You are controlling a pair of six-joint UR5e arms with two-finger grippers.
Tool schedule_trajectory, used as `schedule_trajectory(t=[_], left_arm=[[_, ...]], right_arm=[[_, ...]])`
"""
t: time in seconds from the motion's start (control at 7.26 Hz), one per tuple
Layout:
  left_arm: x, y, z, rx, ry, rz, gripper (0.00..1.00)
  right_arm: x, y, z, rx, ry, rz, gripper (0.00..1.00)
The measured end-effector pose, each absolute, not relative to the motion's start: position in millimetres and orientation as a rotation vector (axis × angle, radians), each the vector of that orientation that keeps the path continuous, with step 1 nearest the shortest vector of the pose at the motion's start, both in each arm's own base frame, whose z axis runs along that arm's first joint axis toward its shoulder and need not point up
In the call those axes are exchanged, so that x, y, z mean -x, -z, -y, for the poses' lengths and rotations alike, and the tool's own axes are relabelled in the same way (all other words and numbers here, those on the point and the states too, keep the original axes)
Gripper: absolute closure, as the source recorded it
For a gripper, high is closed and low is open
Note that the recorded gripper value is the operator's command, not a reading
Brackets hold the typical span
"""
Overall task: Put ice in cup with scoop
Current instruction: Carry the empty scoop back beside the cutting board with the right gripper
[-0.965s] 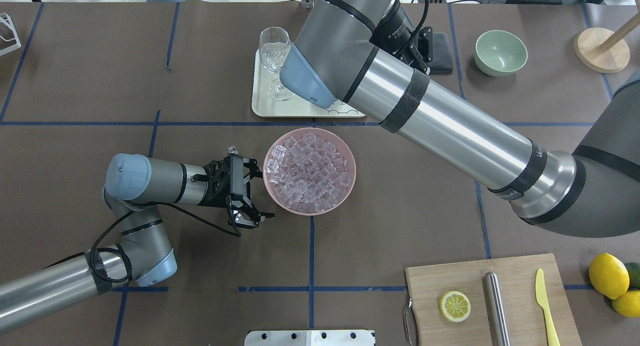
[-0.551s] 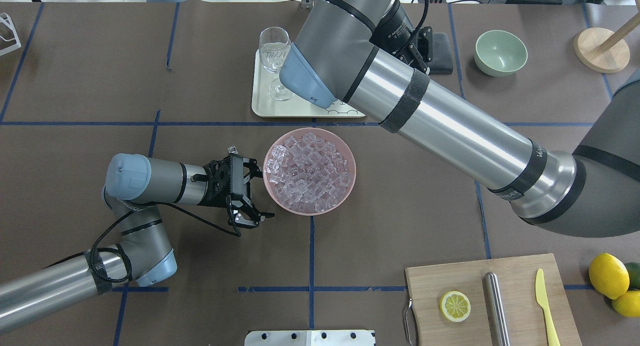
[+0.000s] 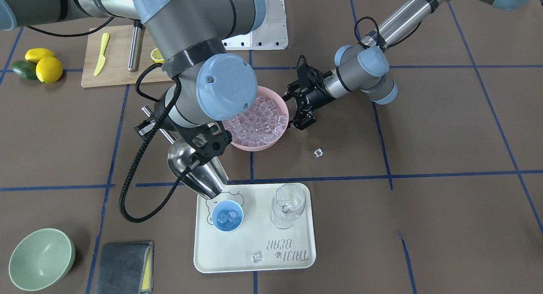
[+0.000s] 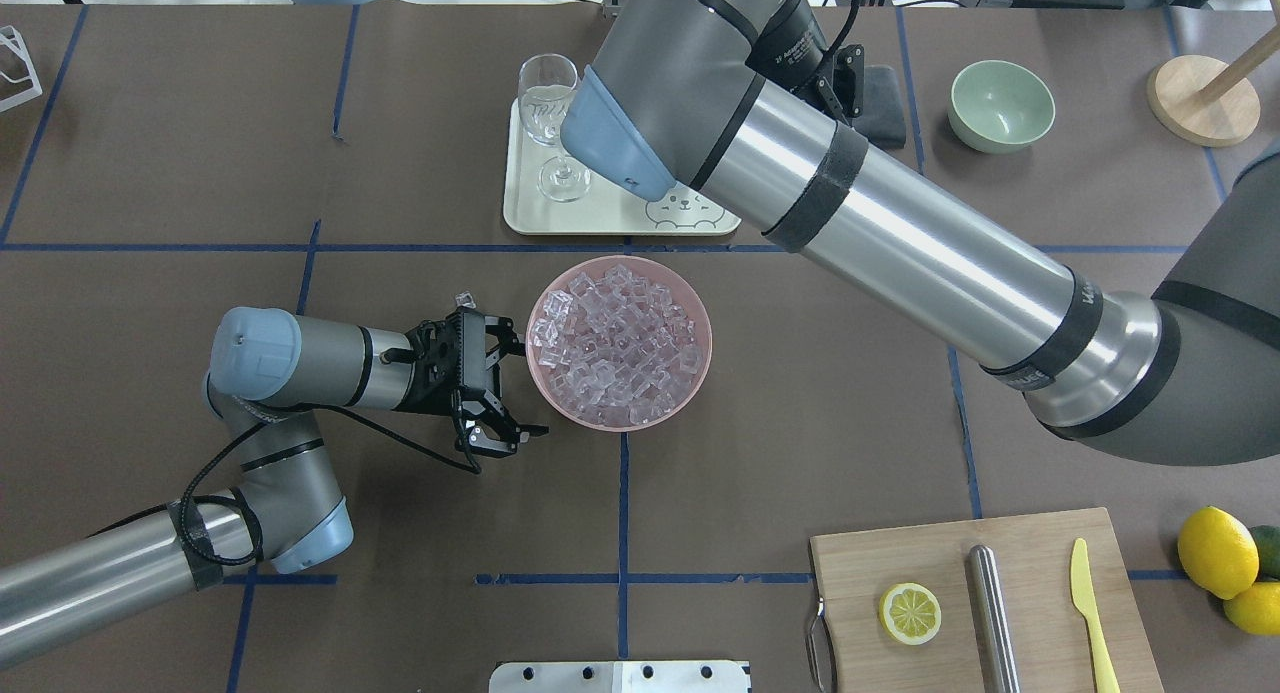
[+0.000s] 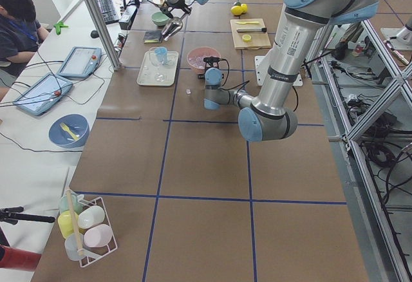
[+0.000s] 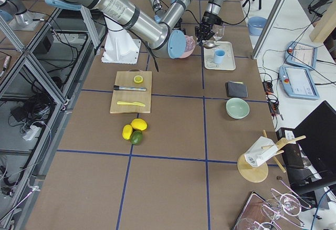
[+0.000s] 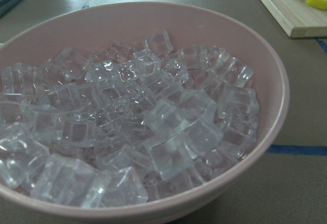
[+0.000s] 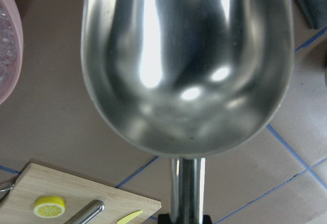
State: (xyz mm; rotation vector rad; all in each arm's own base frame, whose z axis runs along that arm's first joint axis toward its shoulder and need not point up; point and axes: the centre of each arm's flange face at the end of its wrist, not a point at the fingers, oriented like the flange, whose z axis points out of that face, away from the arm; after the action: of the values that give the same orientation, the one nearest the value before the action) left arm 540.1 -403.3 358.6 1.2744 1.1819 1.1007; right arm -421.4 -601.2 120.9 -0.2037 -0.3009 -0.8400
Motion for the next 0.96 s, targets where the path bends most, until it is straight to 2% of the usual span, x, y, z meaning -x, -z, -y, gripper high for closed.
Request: schedule_trajectory(t=[0.55,0.96], left_arm=[[-529,-362,417,-1.278,-1.080,-1.158,0.00],[-514,-362,438,-1.270,-1.032,-1.140,0.00]], right_arm=[[375,-101,617,0.175,0.726,0.431,1.00],[352,-109,602,0.153,0.634,0.484,1.00]])
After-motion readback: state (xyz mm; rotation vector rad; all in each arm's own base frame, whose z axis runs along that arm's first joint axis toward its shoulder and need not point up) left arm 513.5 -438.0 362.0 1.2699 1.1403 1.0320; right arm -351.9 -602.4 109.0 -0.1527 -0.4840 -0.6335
